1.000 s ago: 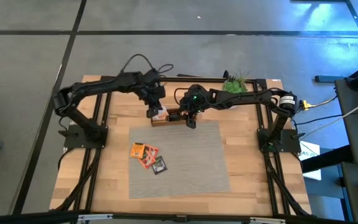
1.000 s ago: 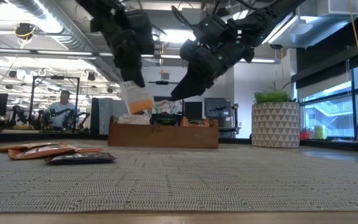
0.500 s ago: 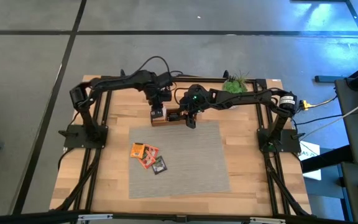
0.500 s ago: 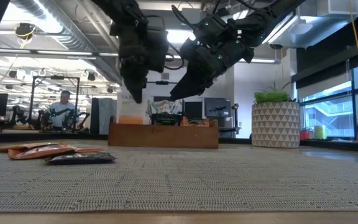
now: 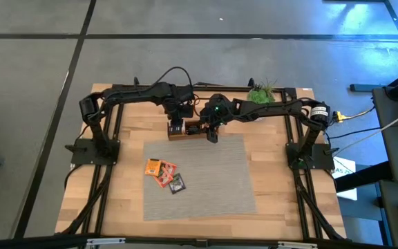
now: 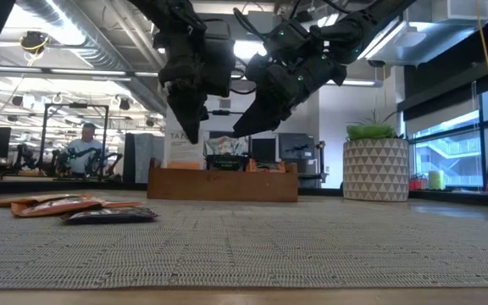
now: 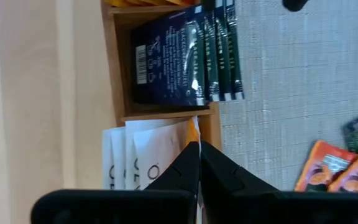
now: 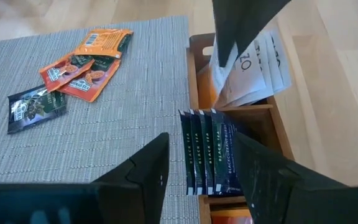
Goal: Pick & Place Tea
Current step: Put the white tea bag into the left section of the wooden organizer
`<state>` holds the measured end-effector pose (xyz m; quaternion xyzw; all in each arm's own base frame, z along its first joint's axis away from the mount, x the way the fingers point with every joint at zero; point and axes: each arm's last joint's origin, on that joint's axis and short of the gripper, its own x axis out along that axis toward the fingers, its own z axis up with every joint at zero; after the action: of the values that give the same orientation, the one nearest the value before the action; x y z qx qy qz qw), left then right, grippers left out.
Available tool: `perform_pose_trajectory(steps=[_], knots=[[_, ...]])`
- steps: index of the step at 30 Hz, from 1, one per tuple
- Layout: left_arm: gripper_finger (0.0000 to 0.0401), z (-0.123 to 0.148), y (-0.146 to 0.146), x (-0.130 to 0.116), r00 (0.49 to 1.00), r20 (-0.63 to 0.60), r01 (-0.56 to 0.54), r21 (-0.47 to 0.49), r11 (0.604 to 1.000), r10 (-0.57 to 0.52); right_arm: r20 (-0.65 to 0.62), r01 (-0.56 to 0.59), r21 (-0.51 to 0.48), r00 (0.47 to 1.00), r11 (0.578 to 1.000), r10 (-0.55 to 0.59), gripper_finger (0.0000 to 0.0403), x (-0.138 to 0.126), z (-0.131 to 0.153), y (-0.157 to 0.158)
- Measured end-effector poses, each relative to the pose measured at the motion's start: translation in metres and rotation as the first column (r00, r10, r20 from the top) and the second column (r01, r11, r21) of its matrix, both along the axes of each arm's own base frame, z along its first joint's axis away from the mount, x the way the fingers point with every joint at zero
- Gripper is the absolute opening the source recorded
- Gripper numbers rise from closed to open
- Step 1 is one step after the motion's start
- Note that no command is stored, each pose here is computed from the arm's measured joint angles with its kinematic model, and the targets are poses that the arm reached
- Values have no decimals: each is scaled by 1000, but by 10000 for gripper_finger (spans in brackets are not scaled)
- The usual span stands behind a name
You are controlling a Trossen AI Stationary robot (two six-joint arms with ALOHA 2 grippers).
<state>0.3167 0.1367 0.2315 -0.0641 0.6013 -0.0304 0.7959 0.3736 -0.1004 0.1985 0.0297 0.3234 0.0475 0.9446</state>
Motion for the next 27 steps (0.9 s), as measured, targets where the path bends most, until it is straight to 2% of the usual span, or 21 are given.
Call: perform_pose_trajectory(steps=[5,15,22,27], knots=[[3,0,-5,2,1000,-27,7,63,998,-6,-16,0,5,1000,1000,0,177,-1,-1,0],[3,-2,-6,4,999,-33,13,63,998,-11,-30,-1,8,1000,1000,1,177,-2,-2,1],[3,-24,-4,9,994,-107,14,42,999,-10,-34,-1,9,999,1000,1,177,-2,-3,1],[4,-26,-2,10,992,-126,9,92,996,2,-50,-1,13,999,1000,2,177,-3,-4,1]])
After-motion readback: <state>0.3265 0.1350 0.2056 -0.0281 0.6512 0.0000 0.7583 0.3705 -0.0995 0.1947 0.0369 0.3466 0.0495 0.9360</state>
